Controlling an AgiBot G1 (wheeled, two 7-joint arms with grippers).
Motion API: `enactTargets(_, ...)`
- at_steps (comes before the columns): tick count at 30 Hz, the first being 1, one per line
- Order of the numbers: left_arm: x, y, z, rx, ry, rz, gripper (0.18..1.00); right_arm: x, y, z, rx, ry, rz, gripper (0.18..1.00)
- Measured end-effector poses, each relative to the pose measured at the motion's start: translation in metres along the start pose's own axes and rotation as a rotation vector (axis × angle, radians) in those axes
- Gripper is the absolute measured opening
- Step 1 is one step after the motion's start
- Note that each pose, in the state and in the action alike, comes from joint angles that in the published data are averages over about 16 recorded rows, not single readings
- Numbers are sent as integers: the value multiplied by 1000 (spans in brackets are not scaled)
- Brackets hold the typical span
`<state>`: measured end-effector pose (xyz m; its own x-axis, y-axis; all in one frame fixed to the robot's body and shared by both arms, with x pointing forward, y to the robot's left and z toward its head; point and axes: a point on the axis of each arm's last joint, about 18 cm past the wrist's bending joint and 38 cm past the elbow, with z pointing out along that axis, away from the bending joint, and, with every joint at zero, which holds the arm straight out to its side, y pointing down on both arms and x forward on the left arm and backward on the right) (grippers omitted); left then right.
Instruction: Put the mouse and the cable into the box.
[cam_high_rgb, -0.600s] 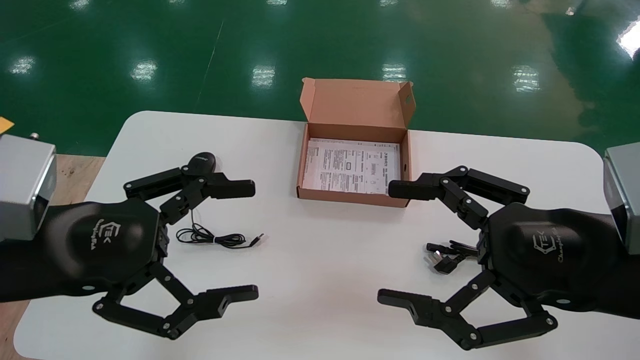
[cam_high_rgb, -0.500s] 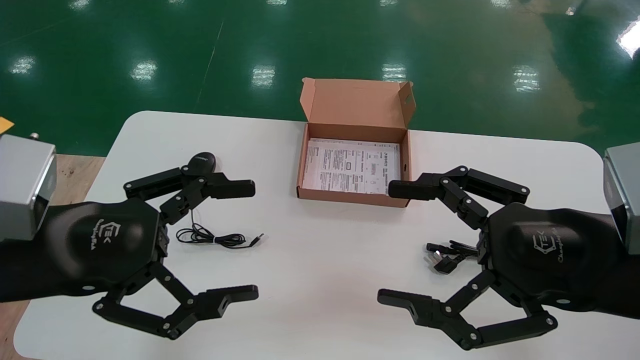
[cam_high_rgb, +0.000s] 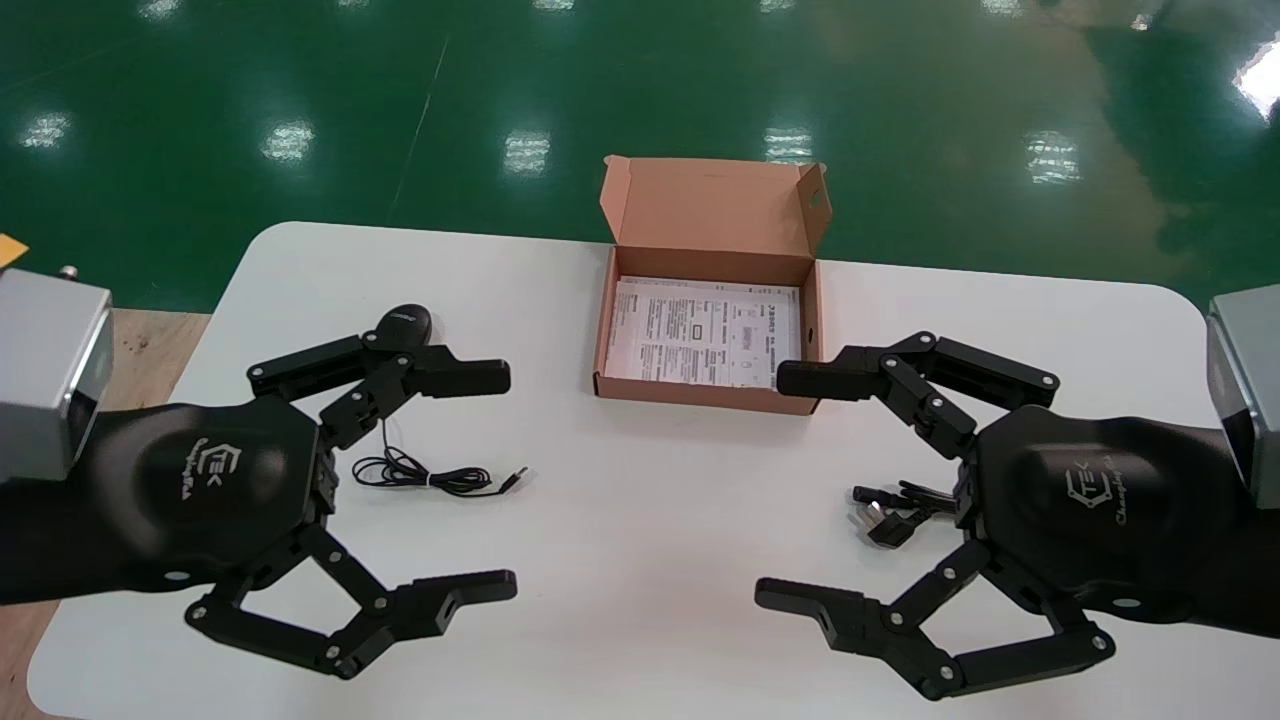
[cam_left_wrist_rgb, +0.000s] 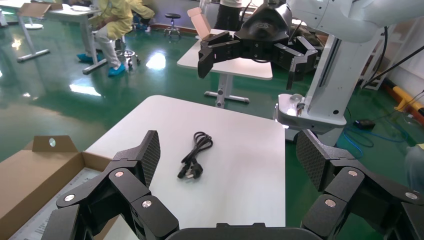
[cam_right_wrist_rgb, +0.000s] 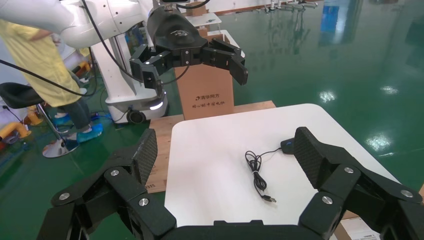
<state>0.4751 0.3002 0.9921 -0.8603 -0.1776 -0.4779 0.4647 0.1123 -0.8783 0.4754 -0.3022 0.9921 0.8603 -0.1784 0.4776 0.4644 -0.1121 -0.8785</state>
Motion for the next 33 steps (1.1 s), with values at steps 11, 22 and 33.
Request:
enactTargets(11,1,4,12,-119,69,55,1001,-2,2,-3,-55,-15,-34,1000)
enactTargets(22,-48,30,31,-498,121,243,1001,19,32,-34,-401,-10,-231,1000)
enactTargets(33,-128,79,35,-846,129,365,1001,71,87,-80,-722,29,-347,1000)
